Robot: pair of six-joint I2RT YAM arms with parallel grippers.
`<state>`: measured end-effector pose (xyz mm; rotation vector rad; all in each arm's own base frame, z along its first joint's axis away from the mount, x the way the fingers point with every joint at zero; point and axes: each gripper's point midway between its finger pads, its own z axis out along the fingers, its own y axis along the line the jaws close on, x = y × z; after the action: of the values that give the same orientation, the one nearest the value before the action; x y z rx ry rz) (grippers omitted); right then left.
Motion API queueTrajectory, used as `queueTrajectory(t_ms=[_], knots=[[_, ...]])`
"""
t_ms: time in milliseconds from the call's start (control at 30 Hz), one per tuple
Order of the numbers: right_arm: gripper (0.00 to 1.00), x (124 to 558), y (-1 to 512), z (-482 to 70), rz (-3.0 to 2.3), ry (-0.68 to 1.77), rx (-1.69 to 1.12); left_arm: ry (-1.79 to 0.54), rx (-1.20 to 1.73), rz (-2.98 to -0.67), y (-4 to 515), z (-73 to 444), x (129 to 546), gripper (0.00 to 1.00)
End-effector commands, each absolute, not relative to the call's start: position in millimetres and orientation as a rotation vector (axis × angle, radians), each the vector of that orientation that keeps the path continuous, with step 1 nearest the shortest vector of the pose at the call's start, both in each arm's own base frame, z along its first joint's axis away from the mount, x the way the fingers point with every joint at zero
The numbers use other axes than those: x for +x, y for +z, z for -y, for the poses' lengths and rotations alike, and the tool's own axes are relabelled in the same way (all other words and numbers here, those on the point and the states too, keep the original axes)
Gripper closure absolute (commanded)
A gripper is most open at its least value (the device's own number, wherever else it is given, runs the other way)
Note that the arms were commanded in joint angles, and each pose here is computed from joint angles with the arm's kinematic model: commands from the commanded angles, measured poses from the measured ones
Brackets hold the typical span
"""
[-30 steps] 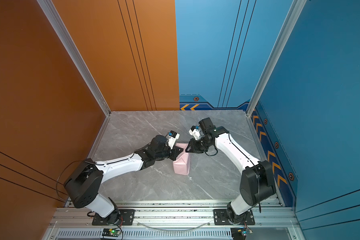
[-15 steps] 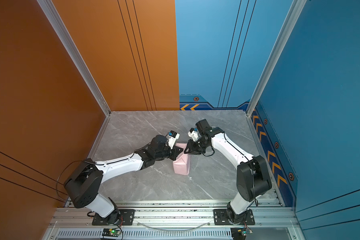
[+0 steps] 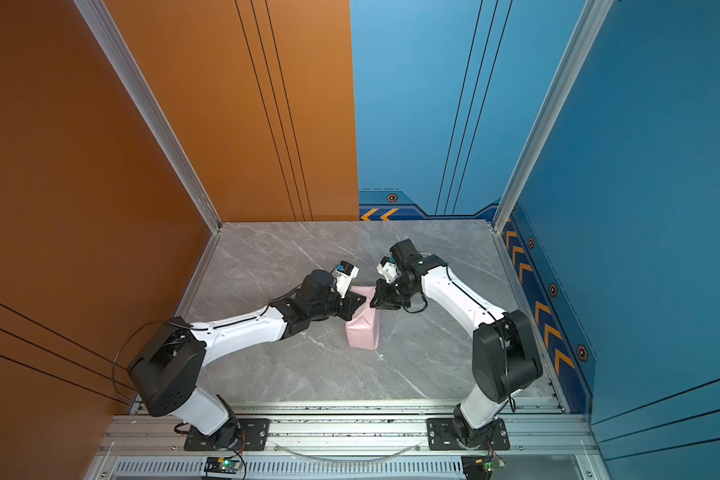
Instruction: Wrap the gift box in paper
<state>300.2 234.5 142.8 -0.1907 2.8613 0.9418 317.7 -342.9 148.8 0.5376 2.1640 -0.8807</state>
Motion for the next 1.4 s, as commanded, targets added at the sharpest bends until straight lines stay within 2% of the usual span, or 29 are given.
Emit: queueTrajectory(t_ms=[0, 100, 200, 300, 367, 500, 600, 800, 1033, 1267, 1367], knots=[[0.70, 300.2, 135.3, -234.1, -2.846, 0.907, -0.198, -0.731, 0.563, -2.386, 89.4, 319.1, 297.7, 0.99], [0.63, 309.8, 156.9, -229.0, -2.734, 0.944, -0.169, -0.740, 0.557, -2.374, 96.3, 322.2, 300.8, 0.94], [0.60, 317.7, 173.2, -216.7, -2.620, 0.995, -0.091, -0.754, 0.545, -2.344, 111.1, 325.3, 305.0, 0.85], [0.57, 320.1, 183.1, -203.8, -2.535, 1.011, -0.025, -0.773, 0.528, -2.298, 133.1, 325.9, 308.4, 0.71], [0.57, 321.0, 183.3, -193.3, -2.503, 0.995, 0.026, -0.785, 0.510, -2.270, 147.7, 323.9, 310.5, 0.56], [0.58, 319.8, 171.1, -171.1, -2.485, 0.938, 0.147, -0.786, 0.433, -2.234, 173.9, 309.2, 315.0, 0.38], [0.58, 315.1, 159.8, -159.5, -2.498, 0.869, 0.203, -0.766, 0.335, -2.246, 180.2, 289.0, 316.6, 0.29], [0.61, 306.4, 142.0, -157.1, -2.554, 0.738, 0.186, -0.786, 0.211, -2.280, 167.0, 263.4, 310.8, 0.27], [0.64, 302.0, 123.8, -174.5, -2.597, 0.661, 0.121, -0.891, 0.147, -2.302, 148.6, 261.9, 305.3, 0.36], [0.66, 301.9, 119.7, -191.6, -2.595, 0.682, 0.082, -1.025, 0.111, -2.288, 140.0, 275.4, 303.3, 0.37], [0.66, 304.0, 126.1, -203.3, -2.569, 0.723, 0.053, -1.029, 0.097, -2.287, 136.2, 276.3, 305.0, 0.43]])
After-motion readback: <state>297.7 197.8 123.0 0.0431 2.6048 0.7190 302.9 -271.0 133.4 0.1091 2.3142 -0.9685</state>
